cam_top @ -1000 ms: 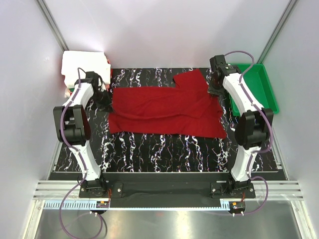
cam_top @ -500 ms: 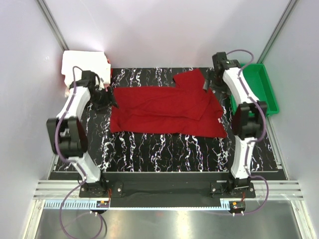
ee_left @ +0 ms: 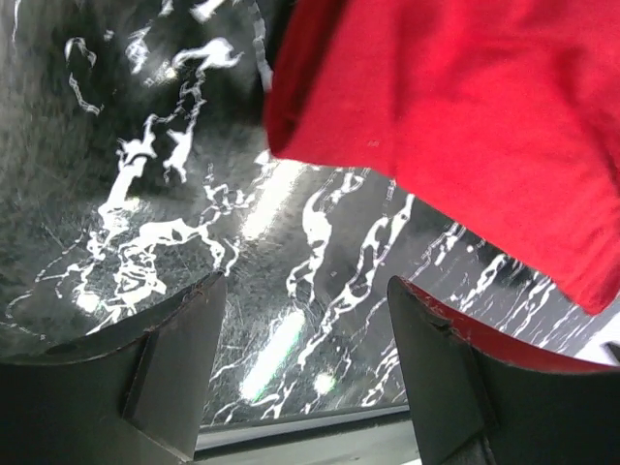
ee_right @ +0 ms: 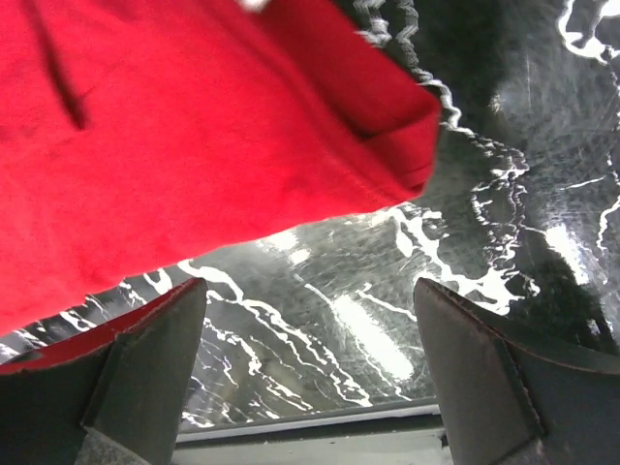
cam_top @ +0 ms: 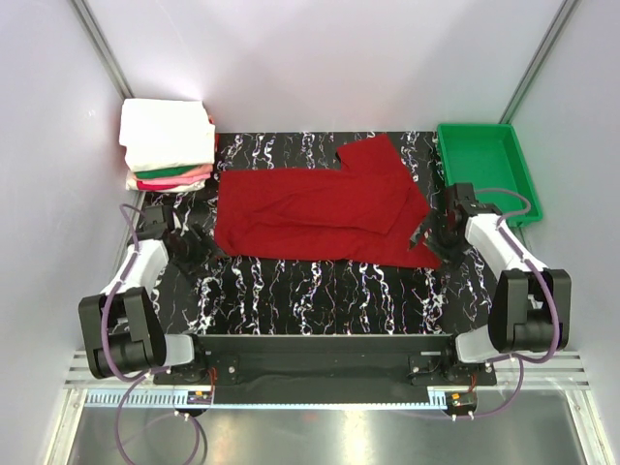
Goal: Fold and stack the t-shirts
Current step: Fold the tshirt
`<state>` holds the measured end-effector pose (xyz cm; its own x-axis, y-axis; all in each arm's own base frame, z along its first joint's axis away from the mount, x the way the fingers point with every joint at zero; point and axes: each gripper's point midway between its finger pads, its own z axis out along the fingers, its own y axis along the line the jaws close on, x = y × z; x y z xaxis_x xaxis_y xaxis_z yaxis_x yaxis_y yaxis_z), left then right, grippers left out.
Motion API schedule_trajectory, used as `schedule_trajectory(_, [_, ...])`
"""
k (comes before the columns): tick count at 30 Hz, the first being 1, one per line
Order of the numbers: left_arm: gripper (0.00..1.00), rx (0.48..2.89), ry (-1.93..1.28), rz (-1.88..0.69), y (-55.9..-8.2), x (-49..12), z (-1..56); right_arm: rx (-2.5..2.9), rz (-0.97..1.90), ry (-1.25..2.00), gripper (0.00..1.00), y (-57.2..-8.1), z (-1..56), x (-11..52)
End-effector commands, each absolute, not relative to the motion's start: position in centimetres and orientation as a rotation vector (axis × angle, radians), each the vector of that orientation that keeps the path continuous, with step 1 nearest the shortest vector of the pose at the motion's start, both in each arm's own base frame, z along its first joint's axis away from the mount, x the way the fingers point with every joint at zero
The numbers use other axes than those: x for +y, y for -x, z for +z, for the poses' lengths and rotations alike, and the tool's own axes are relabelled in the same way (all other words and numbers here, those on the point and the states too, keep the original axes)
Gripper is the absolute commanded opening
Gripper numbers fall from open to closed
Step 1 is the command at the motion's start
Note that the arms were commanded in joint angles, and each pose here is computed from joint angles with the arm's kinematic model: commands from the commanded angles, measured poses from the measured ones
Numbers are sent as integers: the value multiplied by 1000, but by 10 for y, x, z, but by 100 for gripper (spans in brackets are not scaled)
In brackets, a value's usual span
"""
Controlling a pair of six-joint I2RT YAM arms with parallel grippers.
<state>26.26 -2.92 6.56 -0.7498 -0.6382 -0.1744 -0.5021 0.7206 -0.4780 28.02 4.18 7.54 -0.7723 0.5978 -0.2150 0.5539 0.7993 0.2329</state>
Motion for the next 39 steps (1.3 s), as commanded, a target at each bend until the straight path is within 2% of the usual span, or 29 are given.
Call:
schedule_trajectory(1, [70,2402,880,-647,-303,-25,85,2586,353,-961,93,-301,78,33])
schedule_trajectory(15, [60,2394,1057,-581,-310,-14,34,2592,378,-1034,83,-307,51,22])
schedule_trajectory(18, [54,2388,1073,-583,-310,-14,27,2595,368,-1040,80,-309,47,20])
schedule_trajectory(21, [39,2371,1082,-569,-313,-11,25,2602,345,-1055,76,-307,38,17])
schedule_trajectory(25, [13,2373,1056,-586,-320,-12,23,2617,299,-1064,69,-304,30,11])
schedule_trajectory(26, [2,2374,1053,-597,-322,-13,24,2617,288,-1064,69,-304,30,10])
schedule_trajectory(27, [0,2378,1046,-599,-323,-14,24,2618,274,-1069,69,-302,29,8])
schedule_trajectory(33, [0,2382,1025,-588,-325,-12,27,2567,151,-1094,73,-285,42,-6])
schedule_trajectory(39, [0,2384,1033,-589,-321,-13,26,2591,186,-1118,74,-273,31,1])
